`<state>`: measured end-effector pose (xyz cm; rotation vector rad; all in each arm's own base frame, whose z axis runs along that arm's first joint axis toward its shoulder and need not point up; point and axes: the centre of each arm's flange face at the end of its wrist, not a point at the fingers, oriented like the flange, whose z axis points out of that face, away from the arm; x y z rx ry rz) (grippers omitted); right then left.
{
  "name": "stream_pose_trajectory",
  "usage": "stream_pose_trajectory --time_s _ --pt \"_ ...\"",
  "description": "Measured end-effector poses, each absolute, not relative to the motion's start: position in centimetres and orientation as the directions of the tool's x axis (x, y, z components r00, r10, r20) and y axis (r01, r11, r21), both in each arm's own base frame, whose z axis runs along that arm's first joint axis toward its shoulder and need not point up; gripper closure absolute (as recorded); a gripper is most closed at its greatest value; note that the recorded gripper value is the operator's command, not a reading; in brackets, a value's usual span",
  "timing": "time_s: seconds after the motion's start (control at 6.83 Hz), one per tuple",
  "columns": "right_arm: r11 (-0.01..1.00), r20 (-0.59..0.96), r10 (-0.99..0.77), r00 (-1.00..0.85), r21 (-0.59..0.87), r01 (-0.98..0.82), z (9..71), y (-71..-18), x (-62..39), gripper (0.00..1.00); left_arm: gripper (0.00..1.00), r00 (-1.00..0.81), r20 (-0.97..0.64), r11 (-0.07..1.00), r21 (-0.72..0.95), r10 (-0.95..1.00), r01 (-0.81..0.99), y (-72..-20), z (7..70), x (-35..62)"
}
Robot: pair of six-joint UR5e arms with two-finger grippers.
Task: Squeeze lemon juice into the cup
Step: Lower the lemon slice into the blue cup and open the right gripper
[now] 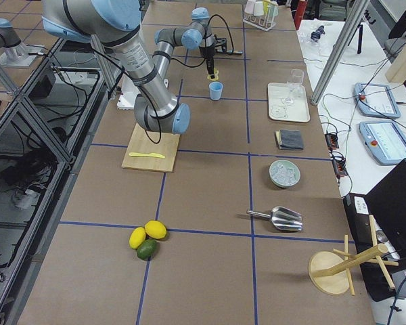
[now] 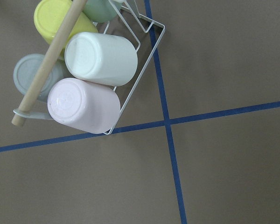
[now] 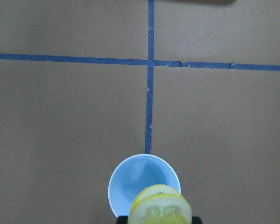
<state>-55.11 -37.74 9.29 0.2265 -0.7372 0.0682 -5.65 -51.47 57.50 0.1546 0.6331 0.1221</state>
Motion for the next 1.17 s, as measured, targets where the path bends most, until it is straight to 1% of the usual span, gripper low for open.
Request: stream_pose_trajectory --time_s 0.44,0.59,0.88,1.03,1.17 --pt "0.976 0.667 -0.010 0.745 0.169 -0.139 10.0 -39.4 -58.1 0.48 0.00 0.800 -0.579 0.981 0.181 0.160 -0.066 -51.4 57.5 -5.7" --pt "0.977 0.666 -0.011 0.745 0.165 -0.133 10.4 -39.3 -58.3 0.45 0.00 0.800 -0.579 0.981 0.181 0.161 -0.066 -51.5 57.5 -5.7" --pt "0.979 0.660 -0.010 0.751 0.159 -0.126 11.3 -39.2 -58.4 0.27 0.00 0.800 -0.579 0.981 0.181 0.161 -0.066 -51.5 57.5 -5.6" --pt "0.980 0.659 -0.011 0.752 0.158 -0.124 11.5 -39.2 -58.3 0.21 0.00 0.800 -0.579 0.981 0.181 0.161 -0.066 -51.5 57.5 -5.6" --pt "0.980 0.660 -0.014 0.751 0.159 -0.122 11.5 -39.2 -58.3 0.20 0.00 0.800 -0.579 0.981 0.181 0.161 -0.066 -51.5 57.5 -5.6"
